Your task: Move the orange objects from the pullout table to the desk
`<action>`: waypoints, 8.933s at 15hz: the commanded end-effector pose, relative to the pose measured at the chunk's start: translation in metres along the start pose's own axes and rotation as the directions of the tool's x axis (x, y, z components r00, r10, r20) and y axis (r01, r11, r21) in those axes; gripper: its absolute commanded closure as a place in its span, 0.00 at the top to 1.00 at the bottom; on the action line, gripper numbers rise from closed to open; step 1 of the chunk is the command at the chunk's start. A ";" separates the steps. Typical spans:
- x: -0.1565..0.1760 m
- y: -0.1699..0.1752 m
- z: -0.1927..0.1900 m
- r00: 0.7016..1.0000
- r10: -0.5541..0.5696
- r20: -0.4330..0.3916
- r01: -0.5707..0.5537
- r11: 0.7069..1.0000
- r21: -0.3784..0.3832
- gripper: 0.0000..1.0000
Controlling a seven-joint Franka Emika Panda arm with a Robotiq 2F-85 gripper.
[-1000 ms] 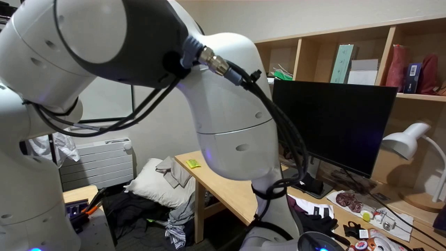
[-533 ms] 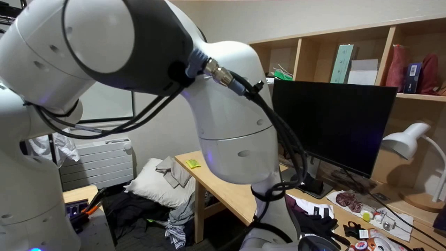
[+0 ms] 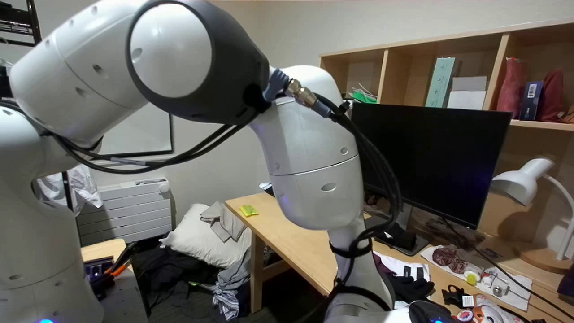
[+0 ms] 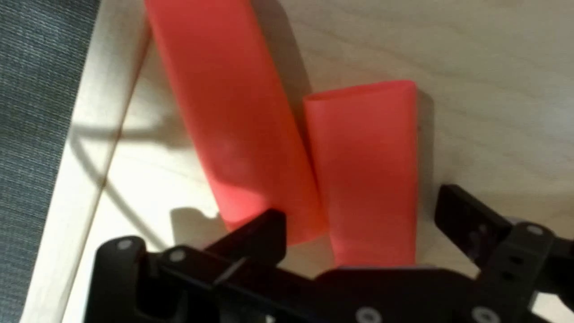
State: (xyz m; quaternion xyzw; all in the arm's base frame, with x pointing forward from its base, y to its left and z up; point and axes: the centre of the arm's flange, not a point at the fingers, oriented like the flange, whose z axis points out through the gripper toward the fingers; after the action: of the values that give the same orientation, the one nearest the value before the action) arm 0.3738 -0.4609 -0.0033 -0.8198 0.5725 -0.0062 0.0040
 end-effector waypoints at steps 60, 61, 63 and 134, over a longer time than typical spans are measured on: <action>0.101 -0.102 -0.161 0.942 0.327 -0.072 -0.313 0.937 0.152 0.21; 0.101 -0.112 -0.163 0.939 0.337 -0.065 -0.326 0.935 0.141 0.21; 0.101 -0.133 -0.162 0.931 0.361 -0.056 -0.353 0.929 0.114 0.21; -0.032 0.021 -0.029 0.975 0.223 0.016 -0.219 0.966 -0.140 1.00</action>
State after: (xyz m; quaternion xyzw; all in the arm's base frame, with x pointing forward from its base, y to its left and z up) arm 0.3459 -0.4508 0.0369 -0.7520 0.6556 0.0549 -0.0412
